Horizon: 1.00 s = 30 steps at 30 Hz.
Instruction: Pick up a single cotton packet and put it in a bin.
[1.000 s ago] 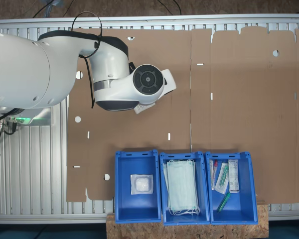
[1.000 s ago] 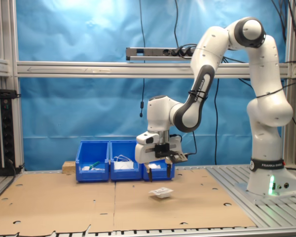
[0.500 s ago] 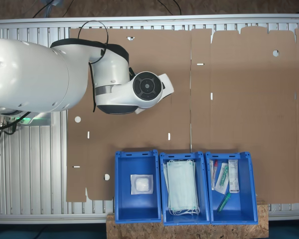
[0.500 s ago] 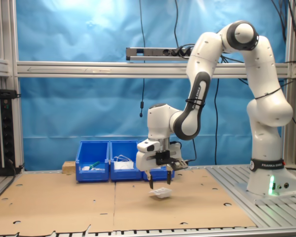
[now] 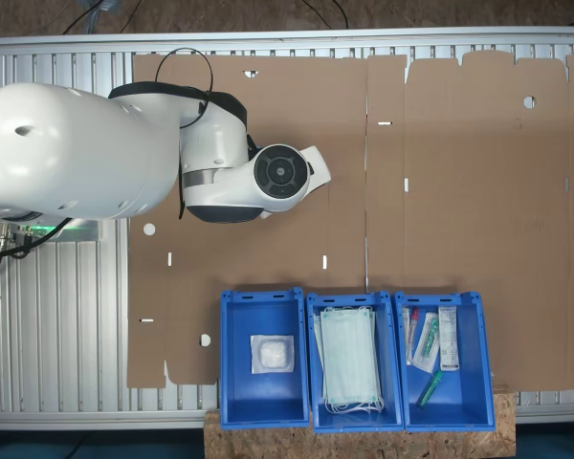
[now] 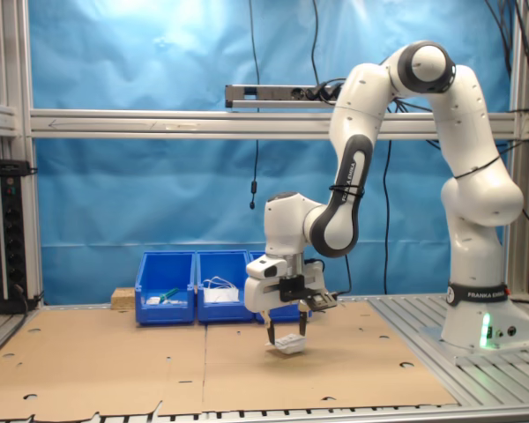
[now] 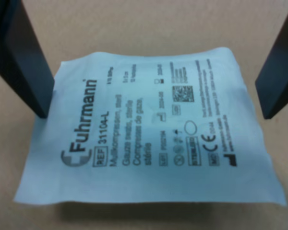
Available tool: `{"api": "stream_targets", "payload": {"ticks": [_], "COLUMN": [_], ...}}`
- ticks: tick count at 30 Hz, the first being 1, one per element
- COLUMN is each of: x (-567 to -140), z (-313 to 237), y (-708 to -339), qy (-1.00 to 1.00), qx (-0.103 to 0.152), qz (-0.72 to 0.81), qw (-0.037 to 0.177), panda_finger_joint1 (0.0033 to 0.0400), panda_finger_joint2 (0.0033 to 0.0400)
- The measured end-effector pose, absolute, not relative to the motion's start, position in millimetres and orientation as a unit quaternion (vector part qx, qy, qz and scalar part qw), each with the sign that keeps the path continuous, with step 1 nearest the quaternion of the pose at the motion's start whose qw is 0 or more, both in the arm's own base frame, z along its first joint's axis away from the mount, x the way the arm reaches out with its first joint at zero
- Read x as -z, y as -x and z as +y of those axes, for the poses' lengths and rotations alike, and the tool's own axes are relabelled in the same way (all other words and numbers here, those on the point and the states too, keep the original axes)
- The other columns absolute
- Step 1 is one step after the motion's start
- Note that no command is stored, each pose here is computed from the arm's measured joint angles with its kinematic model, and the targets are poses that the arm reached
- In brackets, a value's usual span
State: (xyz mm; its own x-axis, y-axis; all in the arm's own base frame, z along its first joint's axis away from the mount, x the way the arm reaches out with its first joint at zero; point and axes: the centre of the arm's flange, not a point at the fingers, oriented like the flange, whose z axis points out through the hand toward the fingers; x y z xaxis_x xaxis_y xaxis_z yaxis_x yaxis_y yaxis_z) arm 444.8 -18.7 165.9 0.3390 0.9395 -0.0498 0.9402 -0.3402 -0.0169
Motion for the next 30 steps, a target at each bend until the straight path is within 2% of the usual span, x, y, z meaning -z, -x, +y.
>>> {"api": "stream_targets", "payload": {"ticks": [30], "x": [-148], "z": [-20], "y": [-443], "qy": [-0.811], "qx": [0.017], "qz": [0.584], "qw": [0.009], "panda_finger_joint1": [0.04], "panda_finger_joint2": [0.04]}}
